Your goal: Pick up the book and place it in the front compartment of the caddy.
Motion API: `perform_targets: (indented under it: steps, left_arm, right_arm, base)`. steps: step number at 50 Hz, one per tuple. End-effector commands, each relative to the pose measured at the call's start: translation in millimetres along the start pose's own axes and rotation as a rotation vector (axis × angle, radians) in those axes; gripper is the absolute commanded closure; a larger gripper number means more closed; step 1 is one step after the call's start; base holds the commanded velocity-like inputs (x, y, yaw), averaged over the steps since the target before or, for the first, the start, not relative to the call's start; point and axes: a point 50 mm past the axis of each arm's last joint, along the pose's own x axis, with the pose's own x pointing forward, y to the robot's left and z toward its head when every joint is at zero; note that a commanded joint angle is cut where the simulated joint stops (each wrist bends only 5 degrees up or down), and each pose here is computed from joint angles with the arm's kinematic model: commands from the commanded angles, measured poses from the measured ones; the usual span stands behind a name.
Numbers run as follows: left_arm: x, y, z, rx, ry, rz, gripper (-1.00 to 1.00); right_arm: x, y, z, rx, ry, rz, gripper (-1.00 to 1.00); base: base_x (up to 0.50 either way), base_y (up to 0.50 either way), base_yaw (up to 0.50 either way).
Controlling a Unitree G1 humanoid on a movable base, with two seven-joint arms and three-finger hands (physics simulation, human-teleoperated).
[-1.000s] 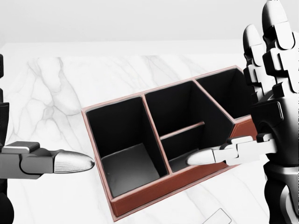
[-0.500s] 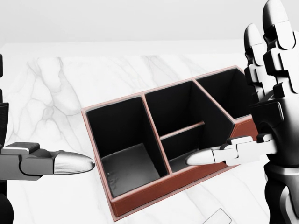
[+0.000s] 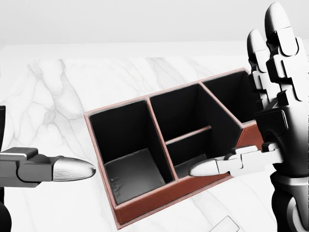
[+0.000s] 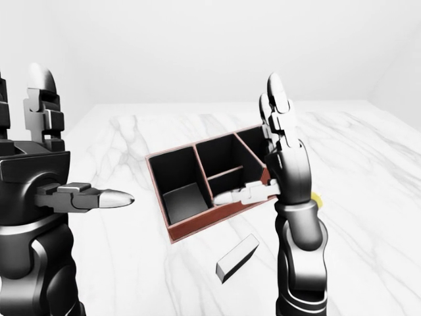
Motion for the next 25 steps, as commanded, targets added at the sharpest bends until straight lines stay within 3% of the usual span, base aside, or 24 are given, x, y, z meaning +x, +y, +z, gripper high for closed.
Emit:
perform_targets:
  steps: [1,25]
  left_arm:
    - [0.1,2,2,0.005,-0.009,0.003,-1.0]
    - [0.3,10,7,0.042,-0.026,0.007,-1.0]
  right_arm:
    - [-2,3,0,-0.007,0.006,0.015,-1.0]
    - [-11,16,14,-0.153,-0.004,0.157,-1.0]
  base:
    - [0.0,0.0,0.0]
    - [0.0,0.0,0.0]
